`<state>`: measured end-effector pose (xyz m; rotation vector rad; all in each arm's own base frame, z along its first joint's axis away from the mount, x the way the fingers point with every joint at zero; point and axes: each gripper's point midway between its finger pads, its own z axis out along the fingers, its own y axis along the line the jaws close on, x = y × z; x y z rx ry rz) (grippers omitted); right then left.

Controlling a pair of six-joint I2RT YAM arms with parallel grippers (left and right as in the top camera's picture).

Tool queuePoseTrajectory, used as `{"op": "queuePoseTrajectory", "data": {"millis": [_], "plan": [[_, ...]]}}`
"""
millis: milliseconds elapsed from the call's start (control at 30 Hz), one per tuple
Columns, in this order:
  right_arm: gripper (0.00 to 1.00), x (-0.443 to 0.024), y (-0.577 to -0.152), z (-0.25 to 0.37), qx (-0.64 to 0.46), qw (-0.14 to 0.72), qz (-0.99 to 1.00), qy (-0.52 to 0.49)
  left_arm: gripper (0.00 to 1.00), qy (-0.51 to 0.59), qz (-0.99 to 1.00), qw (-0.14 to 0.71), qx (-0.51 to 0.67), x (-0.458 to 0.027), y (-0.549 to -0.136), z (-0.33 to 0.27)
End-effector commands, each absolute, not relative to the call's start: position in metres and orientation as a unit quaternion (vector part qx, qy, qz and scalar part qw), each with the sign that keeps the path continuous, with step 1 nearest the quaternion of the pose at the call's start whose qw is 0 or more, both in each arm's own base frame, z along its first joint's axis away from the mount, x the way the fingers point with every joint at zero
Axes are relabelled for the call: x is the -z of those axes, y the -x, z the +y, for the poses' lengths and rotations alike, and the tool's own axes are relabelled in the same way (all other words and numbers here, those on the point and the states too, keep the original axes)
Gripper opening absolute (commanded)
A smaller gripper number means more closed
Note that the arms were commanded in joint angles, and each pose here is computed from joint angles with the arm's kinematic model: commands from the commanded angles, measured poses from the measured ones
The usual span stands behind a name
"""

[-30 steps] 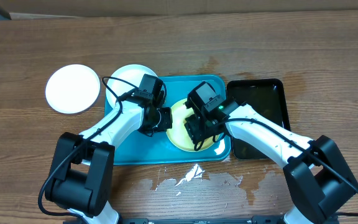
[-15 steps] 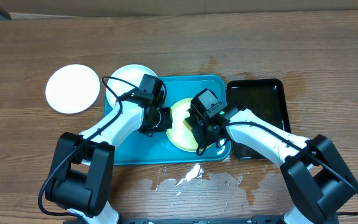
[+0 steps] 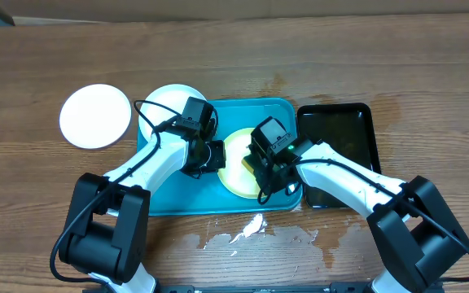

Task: Clean dirty plates on tray and stack at the side
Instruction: 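Scrub the yellow plate with the sponge while the left gripper holds its rim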

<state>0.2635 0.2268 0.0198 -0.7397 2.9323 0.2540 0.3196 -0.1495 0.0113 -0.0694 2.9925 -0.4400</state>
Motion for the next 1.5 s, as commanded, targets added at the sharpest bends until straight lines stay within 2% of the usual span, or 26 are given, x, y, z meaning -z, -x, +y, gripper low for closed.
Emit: {"op": "queuePoseTrajectory", "data": {"millis": [0, 100, 167, 500, 800, 900, 933, 1033, 1067, 1133, 1167, 1333, 1367, 1400, 1433, 1467], "plan": [[0.48, -0.040, -0.284, 0.235, -0.074, 0.089, 0.963, 0.244, 0.08, 0.029, 0.988, 0.046, 0.143, -0.004, -0.316, -0.148], [0.62, -0.052, -0.300, 0.239, -0.064, 0.118, 0.958, 0.251, 0.08, 0.029, 0.988, 0.046, 0.143, -0.004, -0.316, -0.148], [0.67, -0.054, -0.305, 0.243, -0.068, 0.131, 0.955, 0.257, 0.08, 0.029, 0.988, 0.046, 0.143, -0.004, -0.316, -0.148], [0.67, -0.021, -0.297, 0.249, -0.079, 0.089, 0.955, 0.270, 0.08, 0.030, 0.988, 0.047, 0.144, -0.004, -0.316, -0.148], [0.65, -0.017, -0.308, 0.257, -0.079, 0.114, 0.949, 0.284, 0.09, 0.030, 0.987, 0.048, 0.149, -0.005, -0.317, -0.150], [0.59, -0.019, -0.311, 0.259, -0.081, 0.121, 0.946, 0.289, 0.08, 0.030, 0.987, 0.049, 0.149, -0.005, -0.317, -0.150], [0.55, -0.019, -0.311, 0.259, -0.081, 0.123, 0.945, 0.293, 0.08, 0.030, 0.987, 0.049, 0.149, -0.005, -0.317, -0.150], [0.35, -0.019, -0.311, 0.260, -0.081, 0.124, 0.944, 0.297, 0.07, 0.030, 0.987, 0.048, 0.149, -0.005, -0.317, -0.150], [0.23, -0.019, -0.311, 0.260, -0.081, 0.124, 0.944, 0.297, 0.07, 0.030, 0.987, 0.048, 0.149, -0.005, -0.317, -0.150], [0.08, -0.019, -0.311, 0.260, -0.081, 0.124, 0.943, 0.297, 0.07, 0.030, 0.987, 0.048, 0.149, -0.005, -0.317, -0.150], [0.04, -0.019, -0.312, 0.260, -0.081, 0.125, 0.943, 0.297, 0.07, 0.030, 0.987, 0.048, 0.149, -0.005, -0.317, -0.150], [0.04, -0.026, -0.317, 0.265, -0.087, 0.134, 0.942, 0.296, 0.07, 0.030, 0.987, 0.048, 0.149, -0.005, -0.317, -0.150], [0.06, -0.028, -0.319, 0.266, -0.088, 0.137, 0.941, 0.296, 0.07, 0.030, 0.987, 0.048, 0.149, -0.005, -0.317, -0.150], [0.22, -0.030, -0.320, 0.267, -0.088, 0.138, 0.941, 0.296, 0.07, 0.030, 0.987, 0.048, 0.149, -0.005, -0.317, -0.150], [0.52, -0.031, -0.320, 0.267, -0.088, 0.137, 0.941, 0.296, 0.07, 0.030, 0.987, 0.048, 0.148, -0.005, -0.317, -0.150], [0.61, -0.031, -0.319, 0.267, -0.088, 0.136, 0.941, 0.296, 0.07, 0.030, 0.987, 0.048, 0.149, -0.005, -0.317, -0.150]]}}
